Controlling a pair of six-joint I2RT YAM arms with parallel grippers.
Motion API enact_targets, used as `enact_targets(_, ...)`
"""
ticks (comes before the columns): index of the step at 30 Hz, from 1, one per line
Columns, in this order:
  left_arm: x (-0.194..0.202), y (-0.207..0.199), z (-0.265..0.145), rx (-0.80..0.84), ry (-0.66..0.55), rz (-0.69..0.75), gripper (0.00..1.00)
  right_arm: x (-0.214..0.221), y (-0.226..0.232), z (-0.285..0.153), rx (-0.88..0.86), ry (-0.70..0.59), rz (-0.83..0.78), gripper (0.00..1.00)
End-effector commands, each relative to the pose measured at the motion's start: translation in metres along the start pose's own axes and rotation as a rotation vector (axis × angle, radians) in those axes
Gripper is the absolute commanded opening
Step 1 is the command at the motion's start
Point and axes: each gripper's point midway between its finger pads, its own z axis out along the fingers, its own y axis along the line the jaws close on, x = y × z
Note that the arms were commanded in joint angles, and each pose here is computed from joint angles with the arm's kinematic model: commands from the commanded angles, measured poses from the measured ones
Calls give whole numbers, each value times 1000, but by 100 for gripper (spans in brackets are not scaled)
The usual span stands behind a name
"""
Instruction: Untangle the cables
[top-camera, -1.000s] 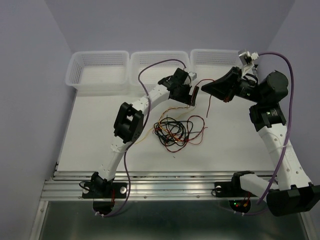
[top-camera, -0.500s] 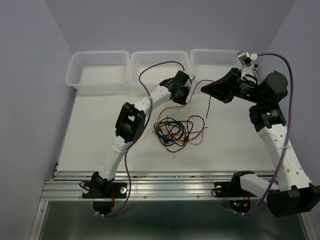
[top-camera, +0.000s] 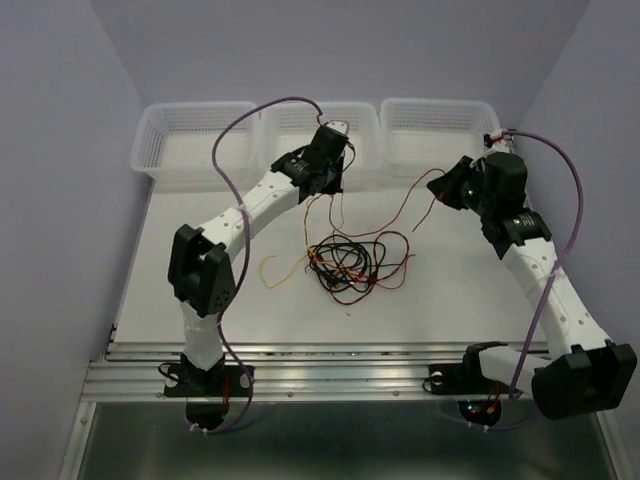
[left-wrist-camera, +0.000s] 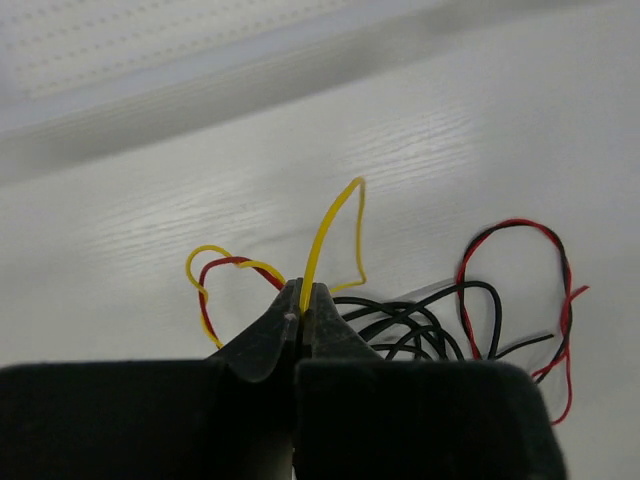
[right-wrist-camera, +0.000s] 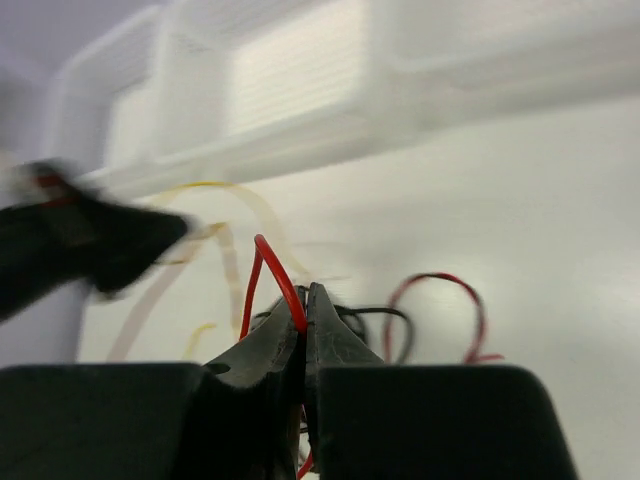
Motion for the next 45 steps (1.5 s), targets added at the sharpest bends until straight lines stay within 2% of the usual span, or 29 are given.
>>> enact_targets(1, -55, 26, -84, -51, -230, -102, 0, 30, -117, 5, 525, 1, 51, 1)
enact_targets(6, -52, 48, -126, -78, -275, -164, 0, 48, -195, 10, 747, 62, 103, 1)
enact_targets(10, -63, 46, -172, 2, -363, -207, 0, 59, -230, 18, 832, 119, 103, 1)
enact_targets(13, -67, 36, -191, 88, -399, -223, 0, 61, -221, 36, 730, 160, 77, 1)
enact_targets(14, -67, 34, -192, 105, -404, -228, 0, 64, -214, 41, 668, 174, 65, 5)
enact_targets(15, -66, 33, -193, 114, -403, -235, 0, 73, -209, 44, 612, 200, 51, 13)
enact_targets(16, -65, 32, -193, 122, -400, -244, 0, 73, -184, 53, 458, 208, 37, 25)
enact_targets(17, -63, 32, -191, 117, -392, -249, 0, 77, -175, 54, 400, 215, 37, 57)
enact_targets(18, -62, 35, -190, 104, -394, -255, 0, 82, -171, 55, 354, 217, 25, 75)
enact_targets(19, -60, 36, -187, 90, -387, -266, 0, 86, -159, 55, 285, 235, 20, 99)
enact_targets(23, -52, 40, -177, 58, -349, -264, 0, 77, -109, 45, 29, 208, -64, 100)
enact_targets(24, -51, 39, -174, 62, -342, -261, 0, 60, -84, 38, -70, 144, -126, 100)
enact_targets(26, -50, 36, -169, 68, -328, -260, 0, 62, -43, 23, -275, 135, -190, 100)
enact_targets(27, -50, 35, -168, 72, -325, -262, 0, 50, -19, 11, -367, 79, -260, 100)
enact_targets(30, -47, 28, -161, 99, -301, -261, 0, 61, 39, -9, -583, 92, -379, 100)
enact_targets(36, -45, 20, -155, 132, -287, -277, 0, 68, 118, 1, -709, 118, -453, 100)
enact_targets(40, -43, 13, -155, 171, -280, -285, 0, 78, 137, 30, -663, 158, -464, 100)
enact_targets(45, -45, 14, -156, 166, -287, -307, 0, 121, 152, 62, -629, 287, -443, 100)
